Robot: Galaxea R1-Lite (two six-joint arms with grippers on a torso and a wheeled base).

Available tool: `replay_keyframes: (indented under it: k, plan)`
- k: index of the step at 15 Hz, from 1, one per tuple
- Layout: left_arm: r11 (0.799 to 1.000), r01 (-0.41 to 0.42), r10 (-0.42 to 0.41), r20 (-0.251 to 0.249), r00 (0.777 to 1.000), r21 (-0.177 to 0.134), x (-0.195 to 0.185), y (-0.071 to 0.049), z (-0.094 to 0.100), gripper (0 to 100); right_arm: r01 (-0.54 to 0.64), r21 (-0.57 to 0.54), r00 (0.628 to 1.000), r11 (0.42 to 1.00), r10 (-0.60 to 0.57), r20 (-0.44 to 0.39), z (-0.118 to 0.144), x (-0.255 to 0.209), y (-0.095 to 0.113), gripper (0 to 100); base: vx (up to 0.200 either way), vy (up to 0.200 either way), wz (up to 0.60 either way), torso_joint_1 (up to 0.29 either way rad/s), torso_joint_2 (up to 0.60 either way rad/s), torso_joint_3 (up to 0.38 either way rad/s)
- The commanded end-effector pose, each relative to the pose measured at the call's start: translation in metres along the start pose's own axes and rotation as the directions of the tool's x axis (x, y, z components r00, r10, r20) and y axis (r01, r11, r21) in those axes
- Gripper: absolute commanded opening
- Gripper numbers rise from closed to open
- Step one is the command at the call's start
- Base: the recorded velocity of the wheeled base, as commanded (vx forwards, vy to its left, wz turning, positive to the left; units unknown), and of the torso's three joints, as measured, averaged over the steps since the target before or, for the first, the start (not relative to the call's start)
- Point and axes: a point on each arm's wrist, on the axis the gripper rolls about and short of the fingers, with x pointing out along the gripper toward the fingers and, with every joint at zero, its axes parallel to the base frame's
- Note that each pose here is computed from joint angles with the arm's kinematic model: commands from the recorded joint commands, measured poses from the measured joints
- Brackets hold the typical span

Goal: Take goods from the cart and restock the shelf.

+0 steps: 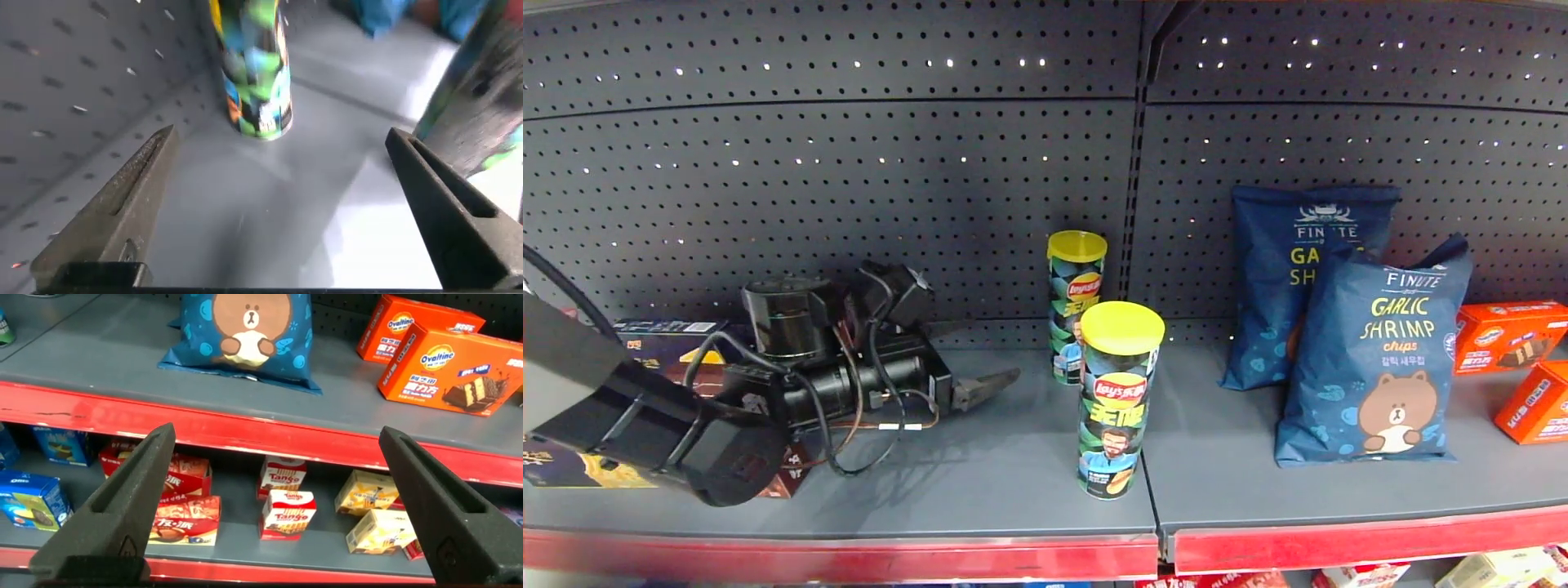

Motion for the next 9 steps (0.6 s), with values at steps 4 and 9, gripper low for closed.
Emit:
replay_keyframes:
  k: [4,9]
  plan:
    - [0.993,-0.111,0.115,0.096,0.989,-0.040,-0.035,-0.045,0.046,100,0.004,-0.003,1.000,1.000,-0.004,-0.004,0.000,0.000,0.000,100,0.000,0.000,0.00,0.000,0.00,0.000]
    - [0.945,-0.323,0.327,0.145,0.934,-0.051,-0.105,-0.088,0.061,100,-0.107,0.016,0.989,0.994,0.108,-0.099,0.019,0.007,-0.002,100,0.000,0.000,0.00,0.000,0.00,0.000]
